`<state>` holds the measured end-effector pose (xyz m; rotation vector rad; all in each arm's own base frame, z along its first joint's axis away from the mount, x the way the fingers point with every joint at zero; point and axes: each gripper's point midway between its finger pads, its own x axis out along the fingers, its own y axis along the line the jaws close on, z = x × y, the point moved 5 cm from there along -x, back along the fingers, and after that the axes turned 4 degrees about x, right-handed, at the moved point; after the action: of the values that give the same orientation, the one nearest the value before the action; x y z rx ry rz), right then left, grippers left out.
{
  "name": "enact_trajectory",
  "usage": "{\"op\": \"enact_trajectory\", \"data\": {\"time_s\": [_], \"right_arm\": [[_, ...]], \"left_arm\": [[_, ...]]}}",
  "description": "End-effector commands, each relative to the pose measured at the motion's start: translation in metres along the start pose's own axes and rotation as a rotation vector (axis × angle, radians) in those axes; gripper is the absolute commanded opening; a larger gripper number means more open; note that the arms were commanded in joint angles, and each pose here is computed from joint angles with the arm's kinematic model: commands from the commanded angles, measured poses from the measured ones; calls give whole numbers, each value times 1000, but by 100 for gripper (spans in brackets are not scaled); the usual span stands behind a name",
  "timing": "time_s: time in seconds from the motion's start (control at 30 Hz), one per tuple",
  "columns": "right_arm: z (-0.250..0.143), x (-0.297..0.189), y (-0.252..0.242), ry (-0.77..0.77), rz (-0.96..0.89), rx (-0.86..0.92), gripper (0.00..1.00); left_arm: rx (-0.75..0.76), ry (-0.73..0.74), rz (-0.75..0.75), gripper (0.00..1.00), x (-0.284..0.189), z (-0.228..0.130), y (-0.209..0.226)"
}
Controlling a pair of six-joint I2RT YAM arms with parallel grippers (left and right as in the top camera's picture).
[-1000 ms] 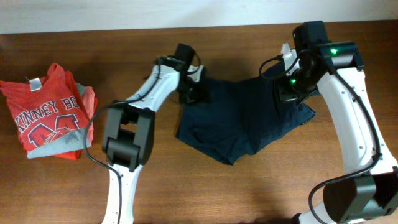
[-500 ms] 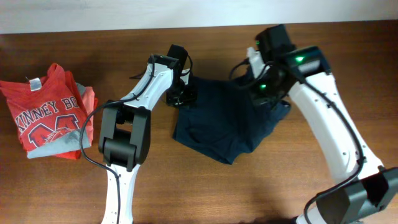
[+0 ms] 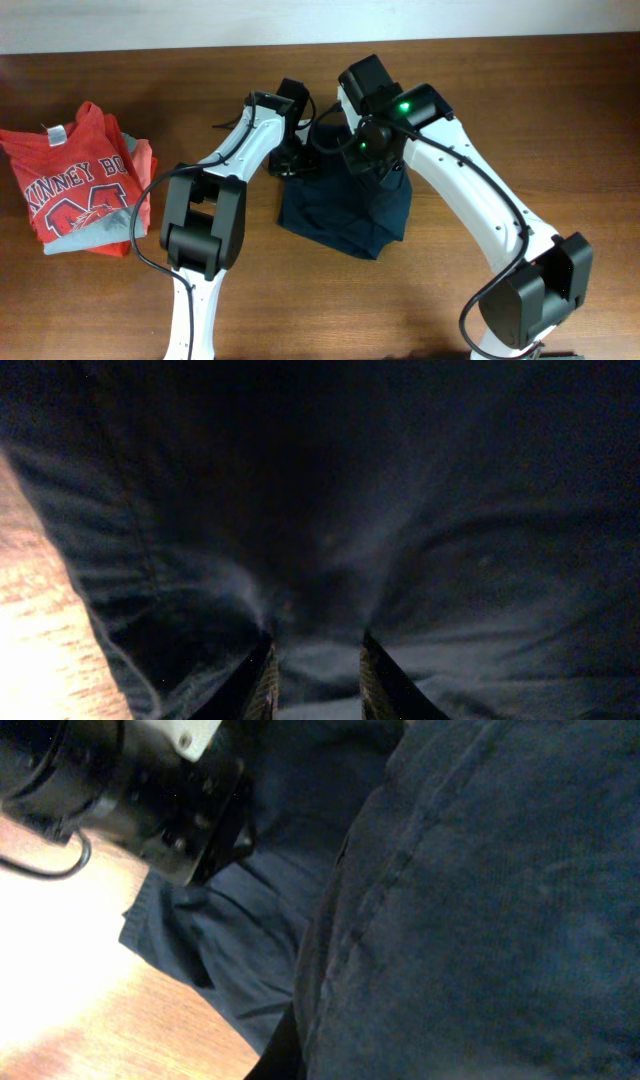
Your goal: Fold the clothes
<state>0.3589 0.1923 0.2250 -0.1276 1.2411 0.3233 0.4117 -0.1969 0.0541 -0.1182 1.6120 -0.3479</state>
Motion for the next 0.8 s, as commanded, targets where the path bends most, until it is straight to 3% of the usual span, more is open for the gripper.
{"op": "enact_trajectory", "data": {"time_s": [0.0, 0.13, 0.43, 0.77], "right_arm": [[10, -6, 5, -45, 17, 25, 4], [12, -7, 6, -58, 21, 25, 4], [11, 2, 10, -34, 53, 24, 4], [8, 26, 33, 14, 86, -20, 4]], "left_arm": [[37, -39, 40, 28, -26, -3, 7], [52, -94, 46, 29, -56, -4, 7], [31, -168, 124, 43, -107, -14, 19], [-118, -173, 177, 43, -126, -14, 82]]}}
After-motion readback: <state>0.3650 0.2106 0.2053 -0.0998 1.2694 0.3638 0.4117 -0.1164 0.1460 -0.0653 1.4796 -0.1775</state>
